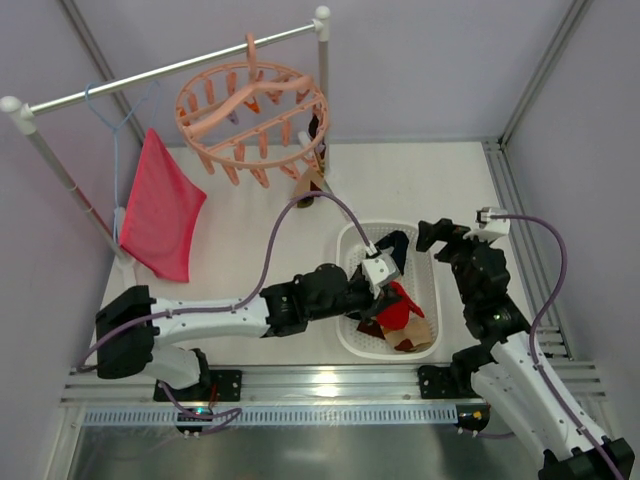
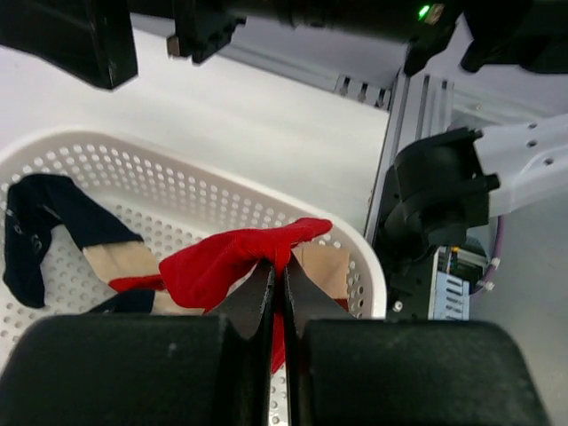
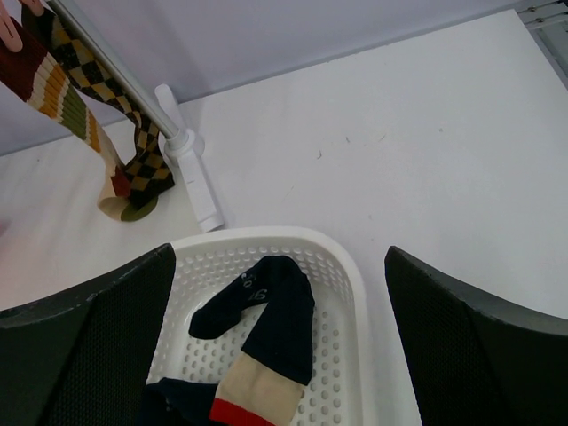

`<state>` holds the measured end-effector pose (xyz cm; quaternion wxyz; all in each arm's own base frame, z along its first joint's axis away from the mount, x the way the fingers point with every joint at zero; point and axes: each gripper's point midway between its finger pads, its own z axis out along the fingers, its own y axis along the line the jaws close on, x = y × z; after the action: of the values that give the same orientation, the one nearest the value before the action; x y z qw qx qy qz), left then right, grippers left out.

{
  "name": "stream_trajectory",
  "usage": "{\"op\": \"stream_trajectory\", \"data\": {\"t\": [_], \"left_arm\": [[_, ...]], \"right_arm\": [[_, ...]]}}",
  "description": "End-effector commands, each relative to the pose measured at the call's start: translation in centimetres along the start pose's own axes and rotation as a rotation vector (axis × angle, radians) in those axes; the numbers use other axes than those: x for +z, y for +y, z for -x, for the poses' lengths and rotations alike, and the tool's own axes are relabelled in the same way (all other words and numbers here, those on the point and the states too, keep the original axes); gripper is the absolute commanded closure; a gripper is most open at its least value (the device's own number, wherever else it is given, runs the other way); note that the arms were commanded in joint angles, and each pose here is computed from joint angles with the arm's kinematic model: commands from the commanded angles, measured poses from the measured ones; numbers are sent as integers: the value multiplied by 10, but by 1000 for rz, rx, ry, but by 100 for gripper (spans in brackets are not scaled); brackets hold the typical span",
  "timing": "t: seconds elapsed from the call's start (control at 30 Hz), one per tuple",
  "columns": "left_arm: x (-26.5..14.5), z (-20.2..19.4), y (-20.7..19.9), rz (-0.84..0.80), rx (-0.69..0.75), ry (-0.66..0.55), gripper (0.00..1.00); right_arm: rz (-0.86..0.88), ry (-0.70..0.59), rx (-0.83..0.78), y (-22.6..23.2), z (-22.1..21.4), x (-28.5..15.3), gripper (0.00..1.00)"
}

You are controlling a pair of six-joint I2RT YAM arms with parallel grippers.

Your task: Remove the socks clipped to the hanger

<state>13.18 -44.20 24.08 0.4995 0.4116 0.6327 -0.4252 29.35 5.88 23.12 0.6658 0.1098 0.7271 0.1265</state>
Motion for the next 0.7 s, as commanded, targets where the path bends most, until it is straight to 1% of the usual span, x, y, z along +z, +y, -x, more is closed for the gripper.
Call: {"op": "stream_trajectory", "data": {"t": [0.0, 0.1, 0.13, 0.27, 0.33, 0.43, 0.47, 0.57, 0.67], "left_arm": [[8, 4, -1, 1, 6, -16, 100], [15, -7, -4, -5, -9, 3, 99], [18, -7, -4, -5, -8, 4, 100], [29, -21, -5, -3, -6, 39, 99], [32, -21, 1, 40, -1, 35, 100], [37, -26, 5, 63, 5, 57, 100], [38, -32, 8, 82, 10, 80, 78], [40, -39, 15, 124, 21, 111, 1], [39, -41, 20, 162, 33, 116, 0]], "right_arm": [[-32, -9, 7, -11, -4, -9, 0], [-17, -29, 31, -11, -3, -16, 0], [-24, 6, 26, -15, -16, -18, 0], [-36, -3, 24, -20, -22, -21, 0], [-45, 13, 13, -22, -23, -20, 0], [-42, 22, 8, -21, -24, -19, 0], [-45, 27, 6, -21, -26, -18, 0], [-44, 32, 5, -21, -28, -16, 0], [-43, 37, 0, -21, -31, -15, 0]]}}
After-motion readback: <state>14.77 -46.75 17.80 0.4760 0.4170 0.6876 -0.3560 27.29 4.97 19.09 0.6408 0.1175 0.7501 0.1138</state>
